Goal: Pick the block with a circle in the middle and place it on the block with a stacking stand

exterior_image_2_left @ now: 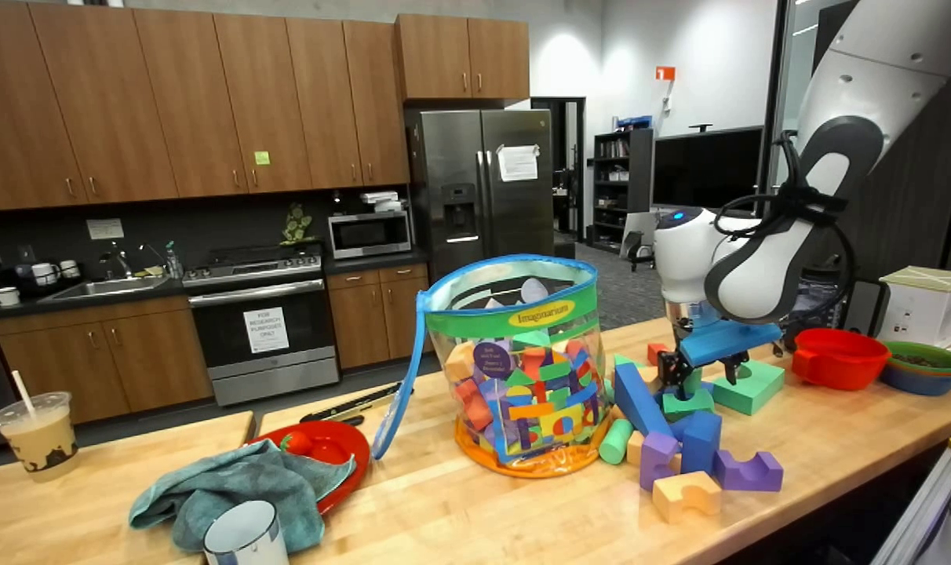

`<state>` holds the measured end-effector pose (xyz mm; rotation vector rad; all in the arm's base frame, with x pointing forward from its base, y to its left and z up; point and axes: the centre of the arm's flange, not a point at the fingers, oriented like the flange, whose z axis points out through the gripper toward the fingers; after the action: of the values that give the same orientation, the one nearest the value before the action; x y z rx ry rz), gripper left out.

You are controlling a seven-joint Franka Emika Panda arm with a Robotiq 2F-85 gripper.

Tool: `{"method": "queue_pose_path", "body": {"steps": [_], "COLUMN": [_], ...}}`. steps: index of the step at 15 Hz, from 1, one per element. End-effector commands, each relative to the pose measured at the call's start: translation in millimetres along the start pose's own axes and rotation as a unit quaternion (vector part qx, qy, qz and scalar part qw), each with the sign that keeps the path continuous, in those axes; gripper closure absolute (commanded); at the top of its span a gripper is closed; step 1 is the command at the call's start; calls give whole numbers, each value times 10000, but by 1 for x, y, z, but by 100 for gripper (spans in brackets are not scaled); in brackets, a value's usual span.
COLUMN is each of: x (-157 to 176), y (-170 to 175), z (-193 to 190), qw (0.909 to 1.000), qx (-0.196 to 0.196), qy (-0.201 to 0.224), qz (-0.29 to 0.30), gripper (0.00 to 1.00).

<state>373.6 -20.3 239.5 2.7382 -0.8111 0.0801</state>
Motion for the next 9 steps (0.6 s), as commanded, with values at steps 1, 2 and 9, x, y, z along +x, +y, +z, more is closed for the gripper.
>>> {"method": "queue_pose_path", "body": {"steps": [1,2,9], "x": [-6,-5,1], "y": [3,3,-1], "z": [8,6,-17], "qw": [9999,9999,9979], "qx": [-64,-61,-112], "qy": [57,64,-576], "qz": [60,77,257], "gripper": [0,0,0]}}
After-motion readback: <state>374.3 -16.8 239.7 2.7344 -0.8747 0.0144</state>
